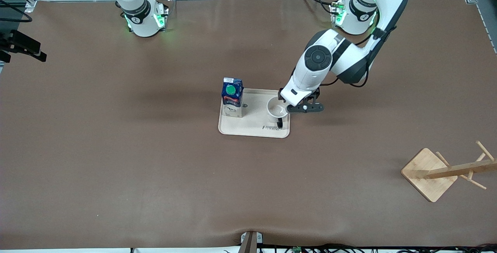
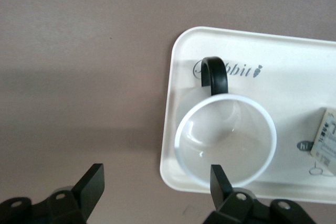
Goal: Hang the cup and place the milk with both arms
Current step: 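Grasp the white mug rim with the left gripper and lift it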
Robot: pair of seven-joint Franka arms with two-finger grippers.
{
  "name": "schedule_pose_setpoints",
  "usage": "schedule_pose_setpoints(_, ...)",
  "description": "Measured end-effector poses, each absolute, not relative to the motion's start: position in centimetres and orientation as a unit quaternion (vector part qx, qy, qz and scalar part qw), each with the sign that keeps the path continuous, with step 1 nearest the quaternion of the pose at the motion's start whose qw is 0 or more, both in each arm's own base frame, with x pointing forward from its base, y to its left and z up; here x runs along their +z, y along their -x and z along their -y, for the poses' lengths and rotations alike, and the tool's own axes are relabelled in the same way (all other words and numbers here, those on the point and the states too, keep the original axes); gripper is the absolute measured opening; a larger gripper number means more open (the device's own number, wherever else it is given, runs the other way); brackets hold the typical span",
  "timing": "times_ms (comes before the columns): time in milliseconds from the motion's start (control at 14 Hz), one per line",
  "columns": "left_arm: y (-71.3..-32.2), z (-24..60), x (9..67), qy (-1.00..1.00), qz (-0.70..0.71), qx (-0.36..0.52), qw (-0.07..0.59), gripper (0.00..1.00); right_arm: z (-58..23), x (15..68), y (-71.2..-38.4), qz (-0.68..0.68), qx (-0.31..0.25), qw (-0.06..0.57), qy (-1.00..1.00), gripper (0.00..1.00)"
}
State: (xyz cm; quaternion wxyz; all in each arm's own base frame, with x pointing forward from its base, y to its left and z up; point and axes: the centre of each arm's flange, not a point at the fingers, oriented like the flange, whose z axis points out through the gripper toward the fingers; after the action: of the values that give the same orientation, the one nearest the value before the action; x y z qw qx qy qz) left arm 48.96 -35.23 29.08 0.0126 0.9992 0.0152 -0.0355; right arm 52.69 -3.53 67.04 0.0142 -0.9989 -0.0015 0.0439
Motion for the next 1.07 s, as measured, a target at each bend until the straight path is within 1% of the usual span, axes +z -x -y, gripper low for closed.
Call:
schedule_pose_setpoints(71,-49.1,35.6,28.3,-0.999,-0.019,-0.034,0.013,0.88,3.5,67.0,-52.7,0.002,0.044,0.014,0.999,1.00)
schedule_pose_setpoints(143,-49.1,36.0,27.5,-0.999,-0.024,-0.036,0.014,0.83,3.5,67.0,-52.7,0.002,0.044,0.014,0.999,1.00)
schedule_pose_setpoints(214,-49.1,36.5,26.8,-0.999,-0.029,-0.039,0.016,0.83,3.5,67.0,-52.7,0.001,0.044,0.014,0.999,1.00)
schedule_pose_setpoints(286,-49.2,36.9,26.2,-0.998,-0.032,-0.042,0.019,0.78,3.5,67.0,-52.7,0.001,0.044,0.014,0.999,1.00)
schedule_pose_setpoints(357,-49.3,37.1,25.7,-0.998,-0.033,-0.045,0.021,0.78,3.5,67.0,-52.7,0.001,0.044,0.014,0.999,1.00)
schedule_pose_setpoints(429,-49.7,37.3,25.4,-0.998,-0.034,-0.047,0.024,0.75,3.5,67.0,-52.7,0.001,0.044,0.014,0.999,1.00)
schedule_pose_setpoints(571,-50.3,37.6,25.0,-0.998,-0.037,-0.049,0.030,0.53,3.5,67.0,-52.7,0.001,0.044,0.014,0.999,1.00)
schedule_pose_setpoints(643,-50.5,37.7,24.6,-0.998,-0.037,-0.051,0.030,0.45,3.6,67.0,-52.7,0.001,0.044,0.014,0.999,1.00)
schedule_pose_setpoints(714,-50.5,37.7,24.0,-0.998,-0.033,-0.053,0.027,0.45,3.6,67.0,-52.7,0.001,0.044,0.014,0.999,1.00)
schedule_pose_setpoints(786,-50.5,37.8,23.4,-0.998,-0.028,-0.053,0.023,0.40,3.6,67.0,-52.7,0.001,0.044,0.014,0.999,1.00)
schedule_pose_setpoints(857,-50.5,37.8,22.9,-0.998,-0.026,-0.055,0.020,0.39,3.6,67.0,-52.7,0.001,0.044,0.014,0.999,1.00)
schedule_pose_setpoints(929,-50.4,37.9,22.5,-0.998,-0.025,-0.057,0.019,0.34,3.6,67.0,-52.7,0.001,0.044,0.014,0.999,1.00)
schedule_pose_setpoints(1071,-50.4,38.0,22.1,-0.998,-0.024,-0.060,0.018,0.11,3.6,67.0,-52.7,0.001,0.044,0.014,0.999,1.00)
